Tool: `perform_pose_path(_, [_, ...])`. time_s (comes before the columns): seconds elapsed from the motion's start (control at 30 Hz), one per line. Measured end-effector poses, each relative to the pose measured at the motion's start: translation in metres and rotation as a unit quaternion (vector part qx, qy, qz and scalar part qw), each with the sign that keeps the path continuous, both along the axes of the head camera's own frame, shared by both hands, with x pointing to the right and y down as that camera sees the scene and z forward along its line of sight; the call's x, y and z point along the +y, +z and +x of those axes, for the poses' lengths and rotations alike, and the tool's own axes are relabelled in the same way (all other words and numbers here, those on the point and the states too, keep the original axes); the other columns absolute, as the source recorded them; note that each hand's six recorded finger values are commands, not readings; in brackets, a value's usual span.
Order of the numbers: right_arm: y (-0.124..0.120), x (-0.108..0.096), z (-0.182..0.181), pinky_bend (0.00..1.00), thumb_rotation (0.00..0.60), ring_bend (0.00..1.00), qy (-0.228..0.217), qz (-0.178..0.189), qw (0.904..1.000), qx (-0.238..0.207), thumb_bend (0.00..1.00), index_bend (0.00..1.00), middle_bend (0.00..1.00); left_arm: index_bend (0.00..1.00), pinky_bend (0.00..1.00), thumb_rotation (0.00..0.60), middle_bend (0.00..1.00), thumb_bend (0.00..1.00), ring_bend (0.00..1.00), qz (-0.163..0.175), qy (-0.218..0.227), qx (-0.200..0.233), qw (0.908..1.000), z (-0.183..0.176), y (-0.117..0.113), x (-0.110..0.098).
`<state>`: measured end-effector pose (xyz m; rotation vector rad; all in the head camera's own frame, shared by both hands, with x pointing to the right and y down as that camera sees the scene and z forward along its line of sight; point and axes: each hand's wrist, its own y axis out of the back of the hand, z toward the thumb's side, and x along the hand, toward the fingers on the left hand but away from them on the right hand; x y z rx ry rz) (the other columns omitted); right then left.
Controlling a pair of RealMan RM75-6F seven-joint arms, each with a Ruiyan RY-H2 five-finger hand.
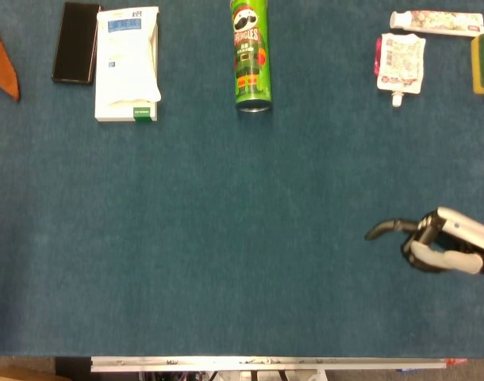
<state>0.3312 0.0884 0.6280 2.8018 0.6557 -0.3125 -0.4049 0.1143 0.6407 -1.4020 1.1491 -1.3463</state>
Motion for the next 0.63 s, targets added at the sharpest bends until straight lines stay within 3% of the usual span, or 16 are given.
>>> perform_pose_path(0.13, [-0.008, 0.002, -0.001, 0.22, 0.158, 0.86, -0.030, -0.027, 0.9989, -0.022, 0.00, 1.00, 1.00, 0.57, 0.51, 0.600, 0.54, 0.41, 0.51, -0.001, 0.001, -0.001, 1.0000, 0.000, 0.001, 0.000])
perform_pose_path(0.63, [-0.006, 0.000, 0.010, 0.22, 0.158, 0.86, -0.032, -0.002, 0.9994, 0.011, 0.00, 1.00, 1.00, 0.57, 0.51, 0.600, 0.54, 0.41, 0.51, 0.002, -0.008, -0.009, 0.9999, -0.005, 0.000, -0.001])
